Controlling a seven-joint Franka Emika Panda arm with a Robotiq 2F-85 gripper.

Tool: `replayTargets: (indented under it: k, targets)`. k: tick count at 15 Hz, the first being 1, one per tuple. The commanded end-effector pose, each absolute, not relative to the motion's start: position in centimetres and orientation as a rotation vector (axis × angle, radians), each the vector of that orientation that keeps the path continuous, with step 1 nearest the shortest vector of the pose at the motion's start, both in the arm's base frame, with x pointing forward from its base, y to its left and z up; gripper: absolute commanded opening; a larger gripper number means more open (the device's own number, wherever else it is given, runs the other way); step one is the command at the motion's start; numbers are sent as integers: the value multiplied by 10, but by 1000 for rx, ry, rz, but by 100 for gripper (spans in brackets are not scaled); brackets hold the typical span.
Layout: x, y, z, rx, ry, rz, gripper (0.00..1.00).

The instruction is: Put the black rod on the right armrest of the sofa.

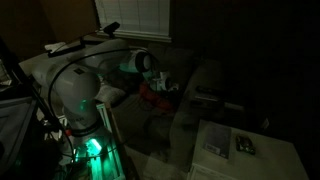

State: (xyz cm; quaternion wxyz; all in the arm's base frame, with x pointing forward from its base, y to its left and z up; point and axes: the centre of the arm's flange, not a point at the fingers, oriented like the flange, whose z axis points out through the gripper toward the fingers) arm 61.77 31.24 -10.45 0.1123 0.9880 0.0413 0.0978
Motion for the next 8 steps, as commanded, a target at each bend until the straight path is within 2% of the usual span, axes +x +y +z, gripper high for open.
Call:
replayTargets:
  k: [1, 6, 8]
  targets:
    - [653, 335, -168, 2938, 106, 231, 86]
    - [645, 342, -172, 3019, 92, 248, 87]
    - [642, 347, -173, 3032, 91, 286, 82]
